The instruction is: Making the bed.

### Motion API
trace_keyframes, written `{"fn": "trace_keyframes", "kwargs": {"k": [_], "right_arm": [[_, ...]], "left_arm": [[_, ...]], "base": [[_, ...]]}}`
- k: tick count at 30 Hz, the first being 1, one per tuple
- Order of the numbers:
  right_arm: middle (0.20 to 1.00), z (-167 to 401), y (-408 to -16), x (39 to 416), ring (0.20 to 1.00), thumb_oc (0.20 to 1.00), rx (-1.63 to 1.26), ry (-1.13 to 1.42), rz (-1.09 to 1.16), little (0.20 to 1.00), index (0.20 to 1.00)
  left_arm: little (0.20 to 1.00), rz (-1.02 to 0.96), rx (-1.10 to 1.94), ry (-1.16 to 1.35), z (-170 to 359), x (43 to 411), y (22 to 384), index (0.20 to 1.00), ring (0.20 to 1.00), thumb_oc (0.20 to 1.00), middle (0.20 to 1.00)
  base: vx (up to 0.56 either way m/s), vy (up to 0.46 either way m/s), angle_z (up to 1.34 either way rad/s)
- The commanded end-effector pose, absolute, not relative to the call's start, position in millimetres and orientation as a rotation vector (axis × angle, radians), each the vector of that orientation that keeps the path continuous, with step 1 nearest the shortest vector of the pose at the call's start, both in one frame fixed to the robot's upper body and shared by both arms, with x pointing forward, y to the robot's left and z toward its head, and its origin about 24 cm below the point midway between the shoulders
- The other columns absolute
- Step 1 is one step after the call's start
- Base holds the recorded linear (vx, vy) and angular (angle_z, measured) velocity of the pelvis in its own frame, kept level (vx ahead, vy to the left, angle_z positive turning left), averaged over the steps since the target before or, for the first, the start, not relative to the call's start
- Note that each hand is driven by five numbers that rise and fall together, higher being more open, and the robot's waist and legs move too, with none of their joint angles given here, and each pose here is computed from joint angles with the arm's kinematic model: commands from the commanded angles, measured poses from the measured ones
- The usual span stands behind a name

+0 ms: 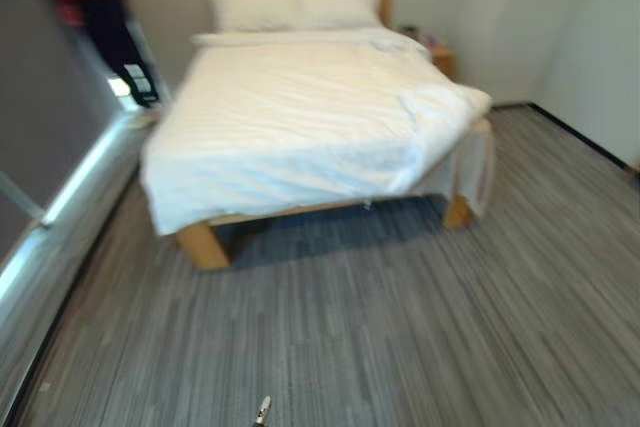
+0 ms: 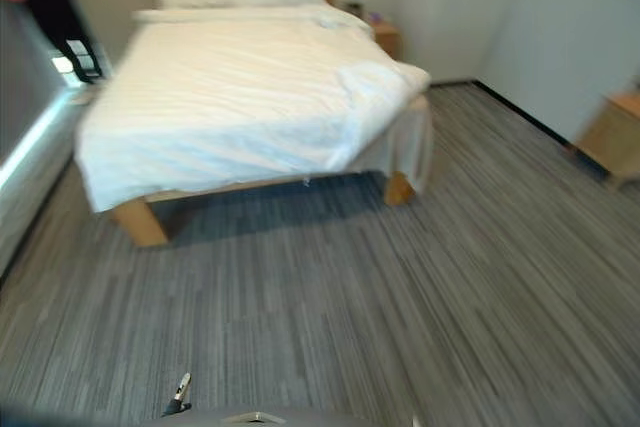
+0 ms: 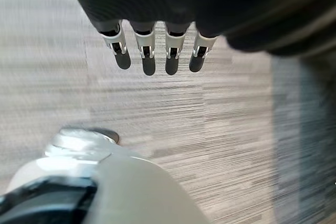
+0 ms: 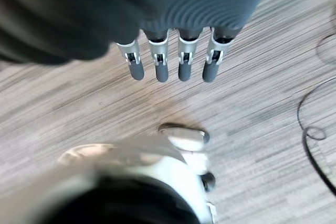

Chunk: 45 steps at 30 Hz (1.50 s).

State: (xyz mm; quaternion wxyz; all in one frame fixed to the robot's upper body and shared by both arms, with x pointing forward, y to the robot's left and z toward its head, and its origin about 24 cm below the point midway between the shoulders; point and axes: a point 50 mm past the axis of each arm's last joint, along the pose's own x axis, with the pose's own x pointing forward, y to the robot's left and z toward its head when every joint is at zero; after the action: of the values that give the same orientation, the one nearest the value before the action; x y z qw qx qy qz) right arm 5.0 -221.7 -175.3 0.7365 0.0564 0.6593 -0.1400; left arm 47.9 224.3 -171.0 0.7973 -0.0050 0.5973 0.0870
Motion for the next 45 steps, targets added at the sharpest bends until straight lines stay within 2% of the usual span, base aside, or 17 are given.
{"fn": "trace_keyframes", "kwargs": {"k": [1,5,7,9,12,13,15,16,18,21,31,35,39,45], "right_arm": [[1.0,-170,-236,45,1.0,1.0,0.112,1.345,-0.322,1.0,1.0],[1.0,-169,-236,54,1.0,1.0,0.125,1.307,-0.331,1.0,1.0],[1.0,-166,-239,70,1.0,1.0,0.155,1.233,-0.35,1.0,1.0],[1.0,-158,-242,99,1.0,1.0,0.175,1.111,-0.347,1.0,1.0],[1.0,-128,-251,160,1.0,1.0,0.128,0.843,-0.293,1.0,1.0],[1.0,-128,-251,160,1.0,1.0,0.128,0.843,-0.293,1.0,1.0],[1.0,-84,-252,209,1.0,1.0,0.062,0.588,-0.216,1.0,1.0],[1.0,-85,-252,209,1.0,1.0,0.062,0.59,-0.216,1.0,1.0],[1.0,-54,-254,226,1.0,1.0,0.037,0.43,-0.203,1.0,1.0],[1.0,-30,-249,229,1.0,1.0,-0.043,0.303,-0.171,1.0,1.0],[1.0,-30,-225,213,1.0,1.0,-0.159,0.301,-0.037,1.0,1.0],[1.0,-21,-221,225,1.0,1.0,-0.246,0.264,-0.001,1.0,1.0],[1.0,-5,-199,244,1.0,1.0,-0.158,0.179,0.057,1.0,1.0],[1.0,-7,-192,243,1.0,1.0,-0.123,0.191,0.062,1.0,1.0]], "left_arm": [[1.0,0.128,0.017,1.192,-166,90,216,1.0,1.0,1.0,1.0],[1.0,0.144,0.027,1.147,-163,101,220,1.0,1.0,1.0,1.0],[1.0,0.169,0.043,1.095,-157,113,227,1.0,1.0,1.0,1.0],[1.0,0.206,0.047,1.004,-148,135,237,1.0,1.0,1.0,1.0],[1.0,0.253,0.003,0.785,-119,181,252,1.0,1.0,1.0,1.0],[1.0,0.253,0.003,0.786,-119,181,252,1.0,1.0,1.0,1.0],[1.0,0.188,0.012,0.567,-83,223,250,1.0,1.0,1.0,1.0],[1.0,0.188,0.012,0.568,-83,223,250,1.0,1.0,1.0,1.0],[1.0,0.093,0.06,0.38,-45,246,244,1.0,1.0,1.0,1.0],[1.0,-0.01,0.055,0.217,-13,250,229,1.0,1.0,1.0,1.0],[1.0,0.05,-0.072,0.223,-24,239,212,1.0,1.0,1.0,1.0],[1.0,0.09,-0.069,0.258,-31,236,219,1.0,1.0,1.0,1.0],[1.0,0.131,-0.018,0.243,-24,234,238,1.0,1.0,1.0,1.0],[1.0,0.194,-0.021,0.201,-15,239,248,1.0,1.0,1.0,1.0]], "base": [[0.0,0.0,0.0],[0.0,0.0,0.0],[0.0,0.0,0.0],[-0.01,-0.008,-0.03],[-0.03,-0.005,-0.06],[-0.02,0.005,-0.06],[-0.02,0.012,-0.08],[-0.01,0.015,-0.11],[-0.01,0.02,-0.15],[0.01,0.027,-0.14],[0.02,0.02,-0.06],[-0.01,0.057,0.02],[-0.06,0.085,-0.21],[0.28,-0.17,-0.2]]}}
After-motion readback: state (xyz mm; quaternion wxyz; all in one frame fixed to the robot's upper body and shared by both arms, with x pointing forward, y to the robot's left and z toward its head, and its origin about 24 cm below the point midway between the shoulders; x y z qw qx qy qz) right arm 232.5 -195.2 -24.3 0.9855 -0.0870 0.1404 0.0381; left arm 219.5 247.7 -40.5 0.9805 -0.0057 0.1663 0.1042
